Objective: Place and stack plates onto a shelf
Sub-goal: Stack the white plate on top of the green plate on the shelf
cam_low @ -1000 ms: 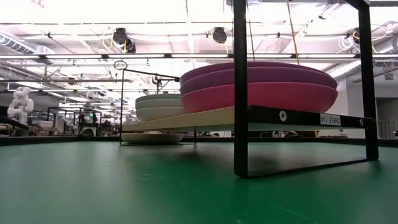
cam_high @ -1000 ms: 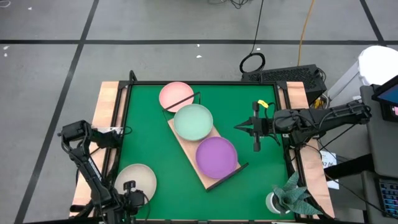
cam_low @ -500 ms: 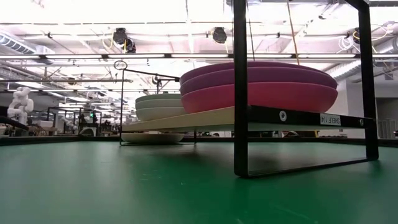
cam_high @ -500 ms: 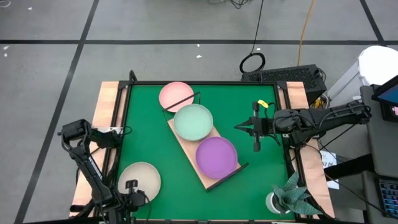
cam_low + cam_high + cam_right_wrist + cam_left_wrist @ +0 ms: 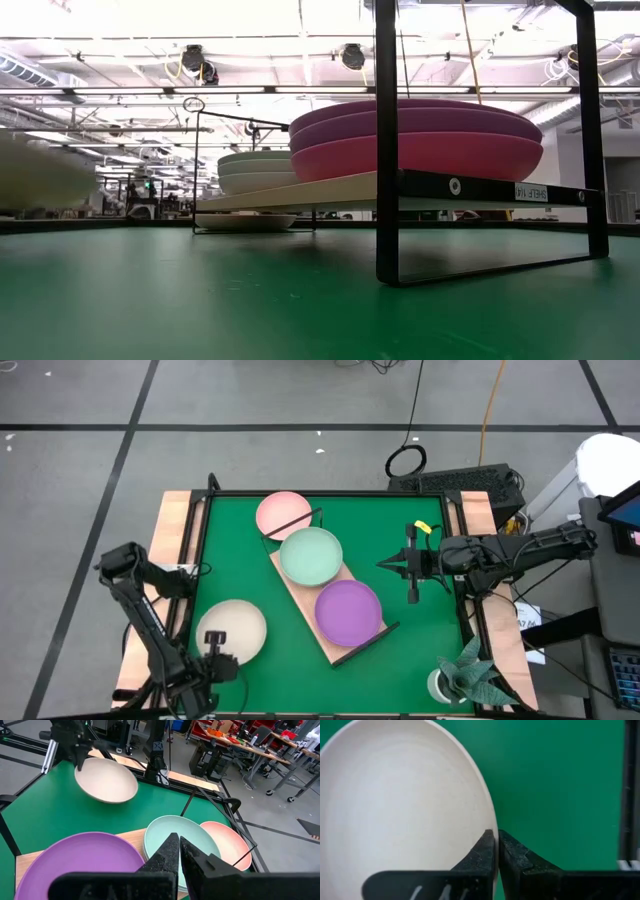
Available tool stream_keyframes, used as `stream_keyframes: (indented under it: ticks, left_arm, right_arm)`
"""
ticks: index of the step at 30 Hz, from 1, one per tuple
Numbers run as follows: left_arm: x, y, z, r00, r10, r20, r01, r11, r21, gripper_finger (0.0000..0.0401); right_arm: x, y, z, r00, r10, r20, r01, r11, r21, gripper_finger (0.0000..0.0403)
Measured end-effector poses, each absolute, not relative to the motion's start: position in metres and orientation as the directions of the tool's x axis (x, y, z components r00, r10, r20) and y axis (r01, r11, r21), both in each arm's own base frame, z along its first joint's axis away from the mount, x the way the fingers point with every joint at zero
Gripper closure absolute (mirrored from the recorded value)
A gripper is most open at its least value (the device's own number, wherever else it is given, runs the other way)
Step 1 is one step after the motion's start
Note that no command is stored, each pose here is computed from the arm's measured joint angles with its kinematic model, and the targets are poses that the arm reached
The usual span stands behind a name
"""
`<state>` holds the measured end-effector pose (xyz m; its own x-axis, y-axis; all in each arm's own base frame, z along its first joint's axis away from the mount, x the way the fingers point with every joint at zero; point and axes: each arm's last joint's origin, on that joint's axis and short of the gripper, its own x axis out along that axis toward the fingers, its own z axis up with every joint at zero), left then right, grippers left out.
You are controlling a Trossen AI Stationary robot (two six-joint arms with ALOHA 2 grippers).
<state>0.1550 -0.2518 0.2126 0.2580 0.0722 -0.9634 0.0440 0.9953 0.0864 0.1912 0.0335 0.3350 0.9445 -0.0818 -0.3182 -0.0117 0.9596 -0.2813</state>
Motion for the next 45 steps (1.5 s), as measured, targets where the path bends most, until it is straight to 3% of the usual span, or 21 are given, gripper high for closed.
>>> stream_keyframes:
  ticks: [9,29,37,45]
  left_arm:
    - [0.175,-0.238,0.237,0.31,0.175,-0.935,0.178,0.955,0.238,0.0391]
    - [0.207,-0.226,0.265,0.457,0.242,-0.856,0.443,0.772,0.455,0.0391]
    - [0.226,-0.204,0.27,0.47,0.306,-0.828,0.475,0.702,0.53,0.0391]
    - [0.251,-0.155,0.295,0.509,0.315,-0.801,0.422,0.72,0.551,0.0391]
  right_arm:
    - [0.191,0.033,0.334,0.94,-0.083,-0.33,-0.015,0.959,-0.284,0.0403]
    - [0.19,0.033,0.333,0.938,-0.083,-0.338,-0.018,0.958,-0.285,0.0403]
    - [0.191,0.033,0.333,0.938,-0.083,-0.337,-0.018,0.958,-0.285,0.0403]
    - [0.191,0.033,0.333,0.938,-0.083,-0.337,-0.018,0.958,-0.287,0.0403]
